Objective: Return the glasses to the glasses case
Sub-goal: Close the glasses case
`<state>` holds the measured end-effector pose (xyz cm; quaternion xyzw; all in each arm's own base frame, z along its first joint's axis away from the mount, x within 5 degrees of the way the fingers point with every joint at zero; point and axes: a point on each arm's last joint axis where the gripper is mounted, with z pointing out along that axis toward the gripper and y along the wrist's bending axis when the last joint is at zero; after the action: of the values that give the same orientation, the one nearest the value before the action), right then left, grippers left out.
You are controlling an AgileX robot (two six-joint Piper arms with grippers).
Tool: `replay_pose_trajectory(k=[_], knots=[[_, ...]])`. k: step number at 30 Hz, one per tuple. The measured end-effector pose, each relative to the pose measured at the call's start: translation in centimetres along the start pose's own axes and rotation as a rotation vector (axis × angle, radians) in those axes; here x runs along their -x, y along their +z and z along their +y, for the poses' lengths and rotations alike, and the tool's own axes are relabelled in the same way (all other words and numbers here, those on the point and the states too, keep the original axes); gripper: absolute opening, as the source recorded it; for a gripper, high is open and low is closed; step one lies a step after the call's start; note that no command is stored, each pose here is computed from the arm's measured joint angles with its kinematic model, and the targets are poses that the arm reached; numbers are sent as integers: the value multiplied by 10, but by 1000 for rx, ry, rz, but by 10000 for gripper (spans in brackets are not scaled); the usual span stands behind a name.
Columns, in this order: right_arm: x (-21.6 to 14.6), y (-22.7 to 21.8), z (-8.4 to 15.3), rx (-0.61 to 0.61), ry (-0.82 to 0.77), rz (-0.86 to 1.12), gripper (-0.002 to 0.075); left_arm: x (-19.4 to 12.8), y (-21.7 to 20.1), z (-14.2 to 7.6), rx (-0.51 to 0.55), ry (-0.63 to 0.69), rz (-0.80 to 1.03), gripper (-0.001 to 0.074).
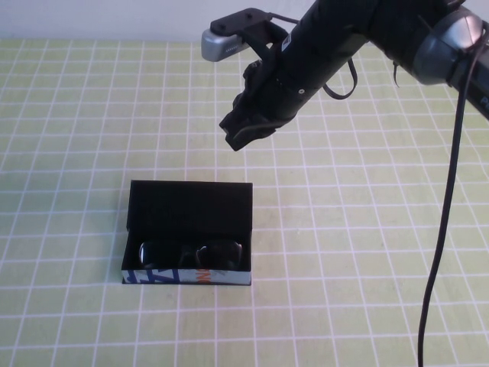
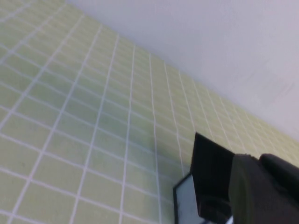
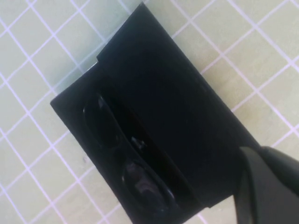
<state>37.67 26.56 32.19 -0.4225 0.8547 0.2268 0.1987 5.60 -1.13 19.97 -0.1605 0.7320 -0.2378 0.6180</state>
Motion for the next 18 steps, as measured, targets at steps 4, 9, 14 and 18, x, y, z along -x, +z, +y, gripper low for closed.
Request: replay_pose_trajectory(k=[4, 9, 14, 18], knots=[[0, 0, 0, 0, 48, 0, -11, 11, 8, -15, 9, 12, 198, -2], [0, 0, -1, -11, 69, 5, -11, 16, 32, -36, 5, 165, 548, -2], [-2, 0, -4, -41, 82, 17, -11, 10, 67, -56, -42, 307, 829, -2], [-2, 0, -4, -45, 103, 18, -11, -5, 98, -71, -155, 356, 951, -2]])
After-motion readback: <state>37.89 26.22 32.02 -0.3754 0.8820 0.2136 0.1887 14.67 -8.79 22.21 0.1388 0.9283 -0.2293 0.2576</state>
